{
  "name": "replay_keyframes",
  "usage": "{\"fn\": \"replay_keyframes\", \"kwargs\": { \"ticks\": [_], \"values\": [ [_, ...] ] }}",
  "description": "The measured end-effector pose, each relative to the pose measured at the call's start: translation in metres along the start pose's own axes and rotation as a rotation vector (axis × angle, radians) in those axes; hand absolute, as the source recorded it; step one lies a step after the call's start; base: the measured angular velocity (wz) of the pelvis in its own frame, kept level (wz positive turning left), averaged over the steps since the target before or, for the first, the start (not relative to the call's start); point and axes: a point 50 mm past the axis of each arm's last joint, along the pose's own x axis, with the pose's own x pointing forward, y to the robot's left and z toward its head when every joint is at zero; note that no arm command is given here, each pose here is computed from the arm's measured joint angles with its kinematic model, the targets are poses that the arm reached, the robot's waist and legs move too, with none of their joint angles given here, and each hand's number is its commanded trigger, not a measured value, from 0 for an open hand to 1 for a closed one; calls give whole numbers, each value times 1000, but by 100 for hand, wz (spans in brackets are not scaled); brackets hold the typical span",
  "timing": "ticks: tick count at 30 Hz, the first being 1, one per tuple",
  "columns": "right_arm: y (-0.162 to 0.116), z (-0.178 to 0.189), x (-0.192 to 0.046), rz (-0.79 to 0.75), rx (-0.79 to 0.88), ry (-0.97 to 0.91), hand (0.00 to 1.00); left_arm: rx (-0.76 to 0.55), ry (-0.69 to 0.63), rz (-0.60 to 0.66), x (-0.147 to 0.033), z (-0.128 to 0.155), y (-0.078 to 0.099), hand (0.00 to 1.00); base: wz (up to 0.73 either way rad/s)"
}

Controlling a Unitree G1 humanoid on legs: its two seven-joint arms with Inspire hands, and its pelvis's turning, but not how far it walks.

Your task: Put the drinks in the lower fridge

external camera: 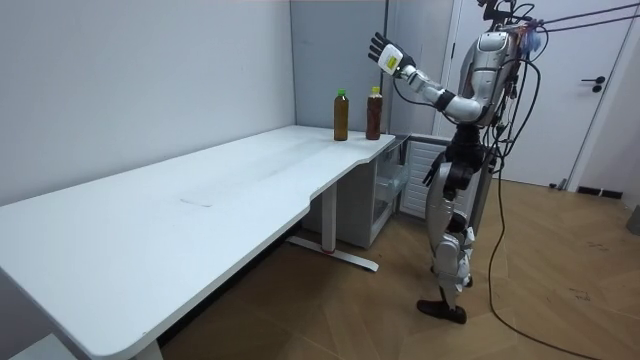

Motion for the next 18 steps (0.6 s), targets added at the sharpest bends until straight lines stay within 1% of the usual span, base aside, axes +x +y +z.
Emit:
{"fn": "replay_keyframes", "kwargs": {
  "ticks": [7,18],
  "values": [
    [0,0,0,-5,6,16,0,-12,68,-16,-1,-11,1,0,-1],
    [0,0,1,-4,9,24,0,-38,84,-32,-2,-13,0,0,0]
  ]
}}
